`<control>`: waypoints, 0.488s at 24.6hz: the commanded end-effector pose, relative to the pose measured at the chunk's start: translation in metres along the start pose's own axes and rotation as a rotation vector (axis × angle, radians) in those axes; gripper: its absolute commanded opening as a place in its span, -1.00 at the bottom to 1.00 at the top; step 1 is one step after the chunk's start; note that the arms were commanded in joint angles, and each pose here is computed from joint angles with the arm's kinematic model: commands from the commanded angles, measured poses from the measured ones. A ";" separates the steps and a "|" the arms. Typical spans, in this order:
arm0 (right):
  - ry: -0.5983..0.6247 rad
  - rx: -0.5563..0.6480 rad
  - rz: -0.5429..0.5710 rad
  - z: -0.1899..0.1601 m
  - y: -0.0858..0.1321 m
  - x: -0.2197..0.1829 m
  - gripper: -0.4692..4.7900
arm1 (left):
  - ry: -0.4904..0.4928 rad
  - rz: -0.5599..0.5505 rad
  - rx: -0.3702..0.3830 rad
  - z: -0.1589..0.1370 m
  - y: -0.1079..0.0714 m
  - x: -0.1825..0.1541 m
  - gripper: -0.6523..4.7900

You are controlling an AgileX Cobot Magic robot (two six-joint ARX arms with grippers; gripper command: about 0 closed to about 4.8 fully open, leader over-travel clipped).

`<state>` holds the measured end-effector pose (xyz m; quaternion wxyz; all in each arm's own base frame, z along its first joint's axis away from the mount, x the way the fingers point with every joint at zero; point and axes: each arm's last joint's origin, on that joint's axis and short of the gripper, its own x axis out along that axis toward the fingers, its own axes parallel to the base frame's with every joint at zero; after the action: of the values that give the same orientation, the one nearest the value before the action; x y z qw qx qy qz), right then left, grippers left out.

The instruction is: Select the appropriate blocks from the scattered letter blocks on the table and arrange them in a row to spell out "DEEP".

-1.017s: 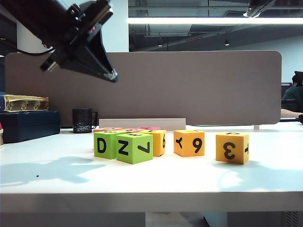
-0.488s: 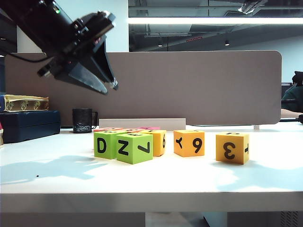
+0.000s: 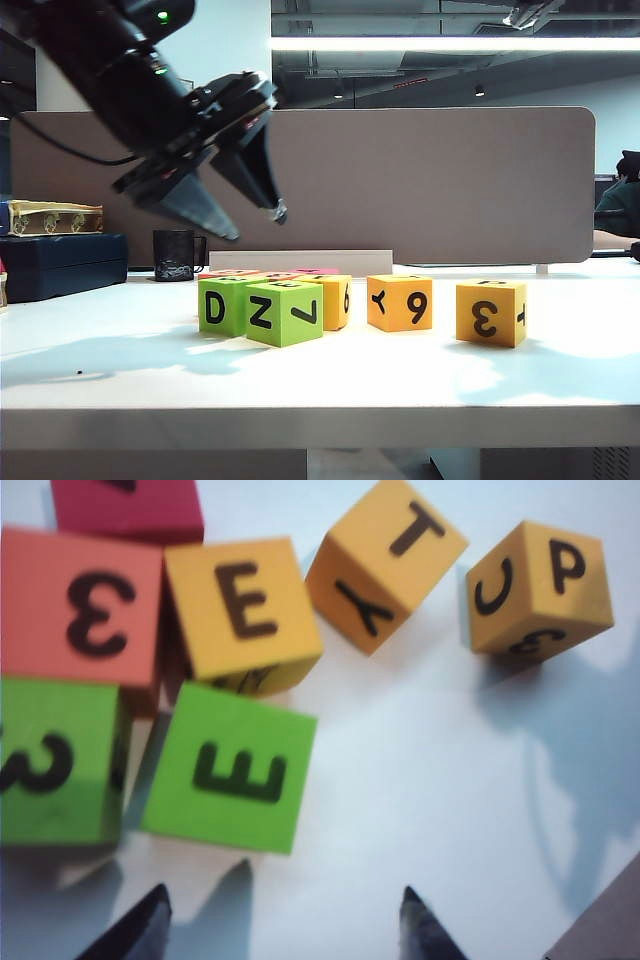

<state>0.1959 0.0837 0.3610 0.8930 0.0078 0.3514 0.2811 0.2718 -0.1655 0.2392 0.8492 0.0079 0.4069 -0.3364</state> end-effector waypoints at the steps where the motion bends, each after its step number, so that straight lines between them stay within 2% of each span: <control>1: -0.015 -0.008 0.004 0.002 0.001 -0.002 -0.83 | 0.036 -0.006 0.069 0.012 -0.008 0.002 0.31; 5: 0.009 -0.001 0.003 0.000 0.001 -0.003 -0.83 | 0.076 -0.018 0.103 0.025 -0.015 0.011 0.31; 11: 0.024 0.002 0.003 0.003 0.004 -0.011 -0.83 | 0.122 0.011 0.156 0.030 -0.010 0.031 0.31; 12: 0.018 0.001 0.003 0.006 0.005 -0.016 -0.83 | 0.141 0.024 0.156 0.033 -0.009 0.036 0.38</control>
<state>0.1902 0.0814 0.3704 0.8868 0.0065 0.3685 0.2787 0.3022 -0.2007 0.2373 0.8187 0.0930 0.4378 -0.3597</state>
